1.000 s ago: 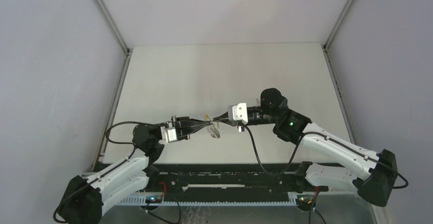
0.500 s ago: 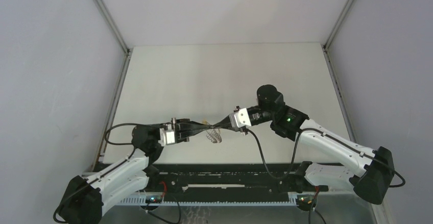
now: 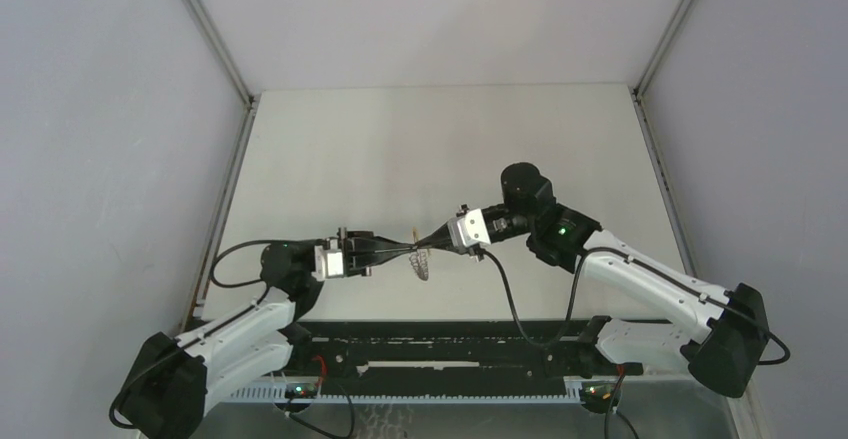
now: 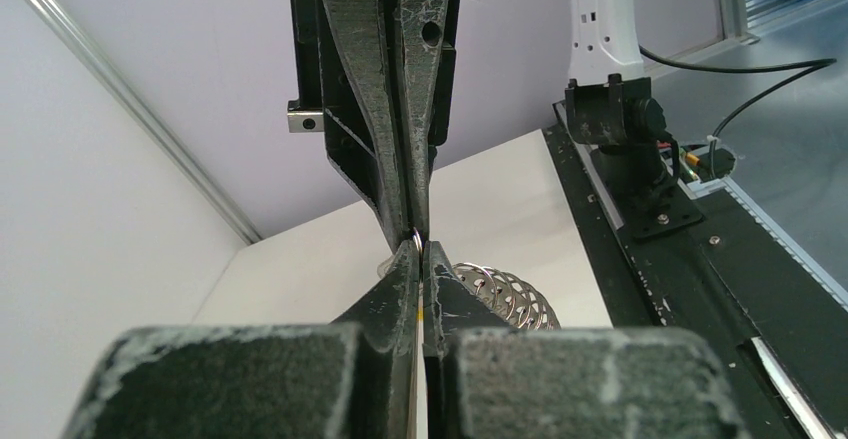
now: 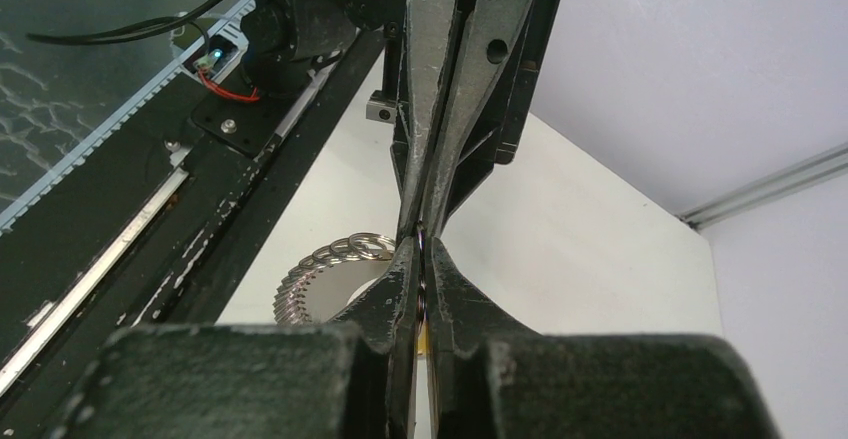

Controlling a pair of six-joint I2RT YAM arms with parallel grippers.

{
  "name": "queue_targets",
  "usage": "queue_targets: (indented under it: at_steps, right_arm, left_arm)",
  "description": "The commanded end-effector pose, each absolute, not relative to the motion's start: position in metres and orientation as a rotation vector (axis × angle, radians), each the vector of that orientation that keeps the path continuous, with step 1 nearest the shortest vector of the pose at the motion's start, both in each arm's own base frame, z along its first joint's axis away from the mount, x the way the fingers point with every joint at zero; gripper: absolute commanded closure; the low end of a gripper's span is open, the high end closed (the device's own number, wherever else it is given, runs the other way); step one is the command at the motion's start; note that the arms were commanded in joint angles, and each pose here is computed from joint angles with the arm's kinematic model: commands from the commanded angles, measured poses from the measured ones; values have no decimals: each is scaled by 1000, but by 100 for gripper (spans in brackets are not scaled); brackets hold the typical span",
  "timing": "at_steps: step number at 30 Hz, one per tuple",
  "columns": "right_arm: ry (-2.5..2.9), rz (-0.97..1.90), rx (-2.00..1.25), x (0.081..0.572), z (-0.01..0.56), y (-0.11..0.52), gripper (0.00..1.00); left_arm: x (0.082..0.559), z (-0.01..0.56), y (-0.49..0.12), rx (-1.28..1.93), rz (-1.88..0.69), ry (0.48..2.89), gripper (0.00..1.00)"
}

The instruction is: Put the keys on the keyring

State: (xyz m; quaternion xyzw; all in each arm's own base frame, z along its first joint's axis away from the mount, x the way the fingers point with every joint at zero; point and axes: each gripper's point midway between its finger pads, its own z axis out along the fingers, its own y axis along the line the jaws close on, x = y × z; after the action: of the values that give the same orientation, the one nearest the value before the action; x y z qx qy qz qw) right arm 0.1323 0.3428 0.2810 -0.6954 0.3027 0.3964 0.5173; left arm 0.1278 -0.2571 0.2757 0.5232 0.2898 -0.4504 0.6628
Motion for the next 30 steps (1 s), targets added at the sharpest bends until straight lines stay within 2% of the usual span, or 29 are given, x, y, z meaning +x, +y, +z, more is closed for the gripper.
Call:
queue_targets:
  at_steps: [1,15,20,25,30]
  right_arm:
    - [579,962,-1624,127,312,360,100]
    - [622,950,-1651,126,304,352,100]
    - [616,942,-1642,127,309,348,92]
    - [647,919,-1632,134,308,343,80]
    - [706,900,-1596,144,311,342,77]
  left_arm:
    - [126,298,-256,1139,-987,573,100]
    - [157,293,-246,1001,-841,678,100]
    - [166,290,-242,958,-807,704,100]
    - [172,286,-239,943,-787,725,100]
    - [180,280,-239,941,-766,759,100]
